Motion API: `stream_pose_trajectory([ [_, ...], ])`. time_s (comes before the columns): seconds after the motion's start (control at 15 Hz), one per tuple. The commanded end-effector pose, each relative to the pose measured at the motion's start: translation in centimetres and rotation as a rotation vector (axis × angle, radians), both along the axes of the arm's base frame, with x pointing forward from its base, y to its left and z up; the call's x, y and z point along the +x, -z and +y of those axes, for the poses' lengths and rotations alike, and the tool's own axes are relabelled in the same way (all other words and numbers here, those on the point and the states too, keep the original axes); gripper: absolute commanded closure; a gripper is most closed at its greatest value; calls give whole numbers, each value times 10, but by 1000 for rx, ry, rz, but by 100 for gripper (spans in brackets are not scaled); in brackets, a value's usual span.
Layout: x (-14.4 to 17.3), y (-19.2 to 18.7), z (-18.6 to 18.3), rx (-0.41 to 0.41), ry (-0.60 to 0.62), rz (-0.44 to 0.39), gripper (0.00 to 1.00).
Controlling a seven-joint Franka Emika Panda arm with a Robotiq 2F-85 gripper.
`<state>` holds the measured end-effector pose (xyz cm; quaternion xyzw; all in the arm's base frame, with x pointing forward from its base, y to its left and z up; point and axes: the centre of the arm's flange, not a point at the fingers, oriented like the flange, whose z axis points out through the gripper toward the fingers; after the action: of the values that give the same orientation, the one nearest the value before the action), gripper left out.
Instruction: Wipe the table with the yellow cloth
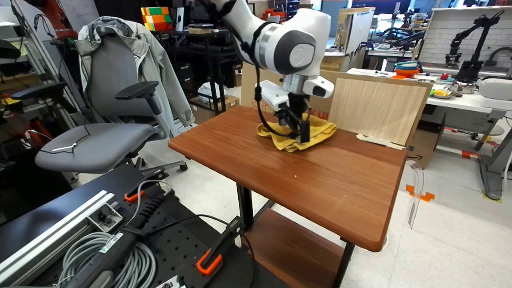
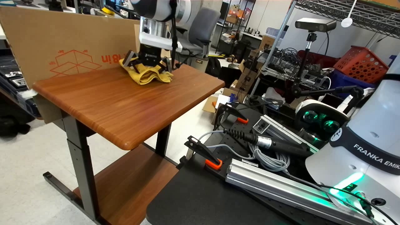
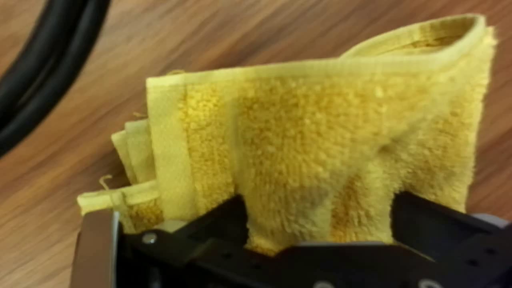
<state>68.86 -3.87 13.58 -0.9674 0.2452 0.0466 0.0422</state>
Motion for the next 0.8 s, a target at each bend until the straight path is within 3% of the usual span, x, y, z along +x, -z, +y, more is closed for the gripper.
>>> stream_pose_trajectory([
  [0.0,-52,16,78,38,-193,35,0],
  [0.2,-93,13,129,70,-355,53,0],
  [0.4,-145,17,152,60,-517,99,0],
  [0.6,-177,25,138,27,-633,185,0],
  [0.73,-177,28,103,-21,-605,189,0],
])
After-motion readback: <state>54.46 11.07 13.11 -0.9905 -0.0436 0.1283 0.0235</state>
